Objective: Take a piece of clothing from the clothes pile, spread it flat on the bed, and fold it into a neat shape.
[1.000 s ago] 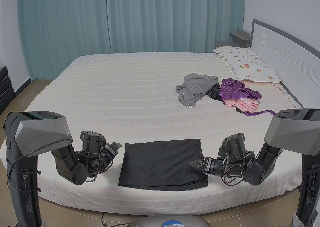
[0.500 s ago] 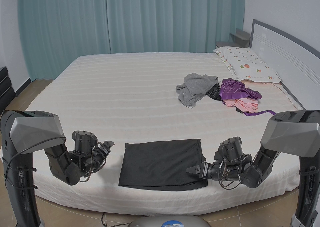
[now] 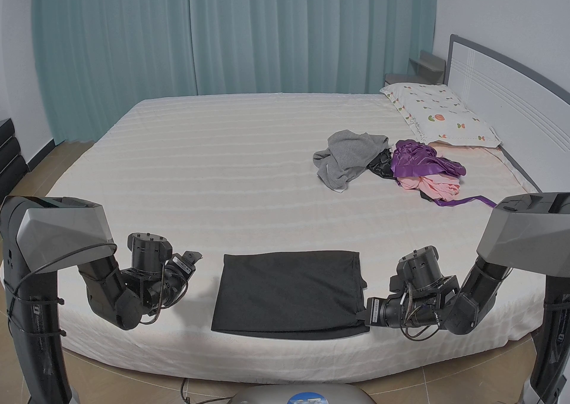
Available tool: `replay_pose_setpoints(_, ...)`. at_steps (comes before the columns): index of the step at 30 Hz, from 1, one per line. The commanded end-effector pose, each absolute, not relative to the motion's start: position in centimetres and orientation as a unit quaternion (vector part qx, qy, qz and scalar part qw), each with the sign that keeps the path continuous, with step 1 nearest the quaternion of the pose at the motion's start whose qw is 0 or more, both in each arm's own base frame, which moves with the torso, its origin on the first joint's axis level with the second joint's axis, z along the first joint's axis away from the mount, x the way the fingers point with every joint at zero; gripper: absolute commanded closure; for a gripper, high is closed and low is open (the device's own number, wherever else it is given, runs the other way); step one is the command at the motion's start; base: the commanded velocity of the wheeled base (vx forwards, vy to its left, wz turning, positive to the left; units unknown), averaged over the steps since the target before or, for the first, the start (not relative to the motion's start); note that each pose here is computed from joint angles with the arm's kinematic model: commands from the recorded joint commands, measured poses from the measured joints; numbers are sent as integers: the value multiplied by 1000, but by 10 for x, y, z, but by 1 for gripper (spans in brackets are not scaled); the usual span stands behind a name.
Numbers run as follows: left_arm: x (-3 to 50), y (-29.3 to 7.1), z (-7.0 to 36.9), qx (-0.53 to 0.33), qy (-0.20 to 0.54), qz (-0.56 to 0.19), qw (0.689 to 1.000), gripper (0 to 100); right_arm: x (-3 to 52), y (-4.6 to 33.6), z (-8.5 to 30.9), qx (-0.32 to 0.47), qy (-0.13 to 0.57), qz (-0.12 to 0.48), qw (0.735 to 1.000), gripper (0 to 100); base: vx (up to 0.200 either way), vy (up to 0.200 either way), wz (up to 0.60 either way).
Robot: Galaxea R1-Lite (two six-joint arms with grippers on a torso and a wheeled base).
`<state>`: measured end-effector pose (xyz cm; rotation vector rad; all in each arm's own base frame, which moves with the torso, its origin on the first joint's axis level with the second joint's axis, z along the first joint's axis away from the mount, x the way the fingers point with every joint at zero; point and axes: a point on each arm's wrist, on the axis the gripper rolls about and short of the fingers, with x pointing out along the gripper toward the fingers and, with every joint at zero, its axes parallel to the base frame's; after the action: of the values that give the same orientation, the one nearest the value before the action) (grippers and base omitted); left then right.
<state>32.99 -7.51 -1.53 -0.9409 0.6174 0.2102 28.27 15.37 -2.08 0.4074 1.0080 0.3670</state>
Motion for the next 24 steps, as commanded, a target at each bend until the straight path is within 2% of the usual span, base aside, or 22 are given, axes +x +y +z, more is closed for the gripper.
replay_pose_setpoints(1,330,-75,-15,-445,292,100,841,0,278,152,-14,192,473,177,842,100,0,0,0)
replay_pose_setpoints(16,330,-75,-15,-445,292,100,841,0,277,141,-26,158,482,172,845,100,0,0,0)
replay_pose_setpoints(17,330,-75,-16,-445,292,100,840,0,279,141,-26,158,480,172,846,0,0,0,0)
replay_pose_setpoints(24,330,-75,-16,-445,293,101,840,0,291,141,-20,166,461,175,854,0,0,0,0)
